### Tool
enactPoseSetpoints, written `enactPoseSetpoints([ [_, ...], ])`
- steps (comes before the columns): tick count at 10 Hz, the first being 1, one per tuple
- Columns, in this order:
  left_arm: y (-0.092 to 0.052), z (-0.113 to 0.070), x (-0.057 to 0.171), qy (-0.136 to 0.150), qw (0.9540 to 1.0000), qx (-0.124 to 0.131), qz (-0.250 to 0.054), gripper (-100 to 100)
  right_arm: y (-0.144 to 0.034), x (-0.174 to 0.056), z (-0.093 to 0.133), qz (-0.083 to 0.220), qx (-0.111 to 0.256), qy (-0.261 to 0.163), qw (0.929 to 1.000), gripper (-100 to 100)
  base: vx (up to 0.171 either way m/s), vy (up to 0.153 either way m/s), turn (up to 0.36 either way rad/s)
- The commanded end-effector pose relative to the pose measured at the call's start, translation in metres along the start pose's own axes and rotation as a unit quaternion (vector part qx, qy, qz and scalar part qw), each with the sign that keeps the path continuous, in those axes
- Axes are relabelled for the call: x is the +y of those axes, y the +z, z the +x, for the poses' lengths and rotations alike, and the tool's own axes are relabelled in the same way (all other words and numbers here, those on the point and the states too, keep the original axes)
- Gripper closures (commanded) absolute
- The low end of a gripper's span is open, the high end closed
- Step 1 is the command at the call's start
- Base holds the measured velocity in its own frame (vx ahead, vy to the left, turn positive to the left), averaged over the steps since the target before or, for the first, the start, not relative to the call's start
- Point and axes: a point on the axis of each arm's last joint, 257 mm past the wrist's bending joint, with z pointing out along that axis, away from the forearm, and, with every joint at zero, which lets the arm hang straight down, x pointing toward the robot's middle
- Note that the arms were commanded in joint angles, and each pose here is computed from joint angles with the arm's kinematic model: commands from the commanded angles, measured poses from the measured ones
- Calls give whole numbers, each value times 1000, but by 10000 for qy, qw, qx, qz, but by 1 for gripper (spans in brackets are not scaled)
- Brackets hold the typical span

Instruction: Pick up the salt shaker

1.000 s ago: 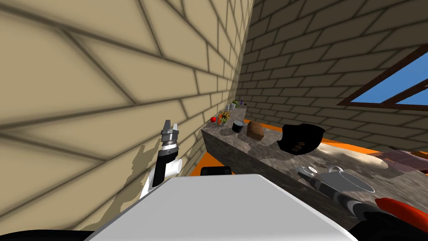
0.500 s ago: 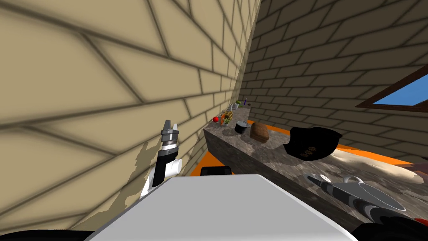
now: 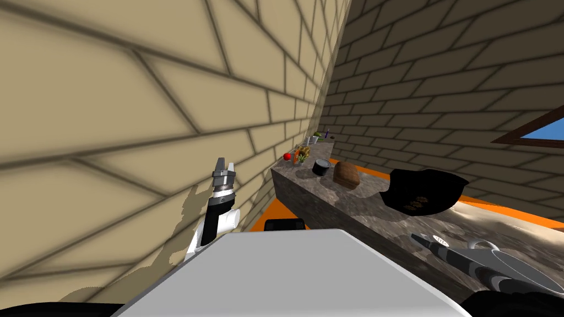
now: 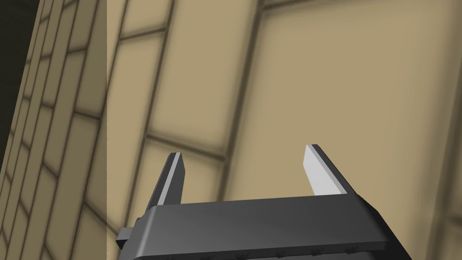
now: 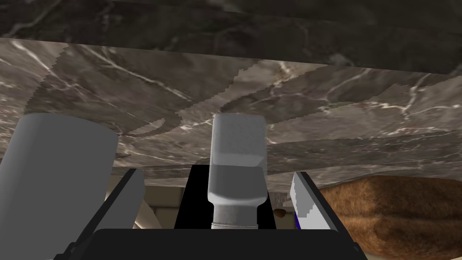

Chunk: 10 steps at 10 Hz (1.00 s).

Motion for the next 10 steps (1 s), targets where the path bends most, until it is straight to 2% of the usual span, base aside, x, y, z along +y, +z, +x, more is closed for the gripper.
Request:
enactPoseSetpoints([
  [1,0,0,0,0,10000,0,0,0,2,-4,-1,20,-6,71,10000,-100,-17,22,47],
  [10,0,0,0,1,10000,0,0,0,13,-45,4,256,34,316,9992,-100,-19,24,75],
])
